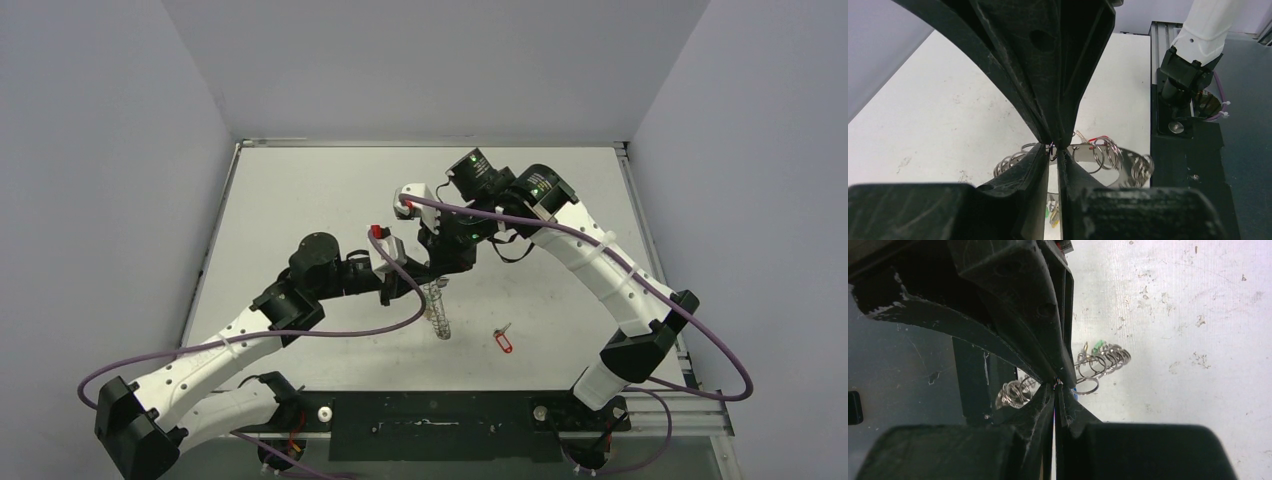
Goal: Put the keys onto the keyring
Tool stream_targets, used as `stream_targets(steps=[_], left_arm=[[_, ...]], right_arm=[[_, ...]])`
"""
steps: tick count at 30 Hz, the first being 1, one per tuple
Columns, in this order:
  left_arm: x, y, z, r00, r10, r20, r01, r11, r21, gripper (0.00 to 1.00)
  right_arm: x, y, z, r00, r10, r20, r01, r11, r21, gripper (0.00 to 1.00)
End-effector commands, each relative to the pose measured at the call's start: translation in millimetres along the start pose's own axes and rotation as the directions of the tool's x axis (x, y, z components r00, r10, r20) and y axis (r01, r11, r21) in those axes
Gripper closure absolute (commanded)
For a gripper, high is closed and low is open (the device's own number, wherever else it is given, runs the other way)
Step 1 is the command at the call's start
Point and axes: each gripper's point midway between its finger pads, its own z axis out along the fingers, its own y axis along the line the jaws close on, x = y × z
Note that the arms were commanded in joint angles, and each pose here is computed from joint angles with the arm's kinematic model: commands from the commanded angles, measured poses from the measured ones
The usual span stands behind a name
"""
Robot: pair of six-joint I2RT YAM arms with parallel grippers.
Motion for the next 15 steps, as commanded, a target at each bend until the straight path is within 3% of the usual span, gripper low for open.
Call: stream_targets(steps=[1,2,10,15], left_arm=[[-27.2,-6.0,4.3,0.996,0.038,0.083,-0.042,0.998,0.046,0.95],[-27.3,-6.2,4.3,0.996,0.038,0.085,-0.043,0.998,0.047,0.99],[-30.9,-4.3,0.6,0.992,0.043,0.121,-0.046,0.999,0.019,1.0],[-33.9,-2.2,-5.0,0.984,0.046,0.174,-0.043,0.999,-0.022,1.0]], right_arm=[[-23.4,7.2,-9.0,0.995,-0.044,0.09,0.045,0.999,-0.005,1.0],[-23.3,7.0,-8.5,0.995,-0.044,0.089,0.044,0.999,-0.006,1.0],[-22.3,0.7,-6.8,0.996,-0.042,0.084,0.041,0.999,0.016,1.0],[-28.6,-8.4,-14.9,0.989,-0.044,0.143,0.034,0.997,0.072,0.7]])
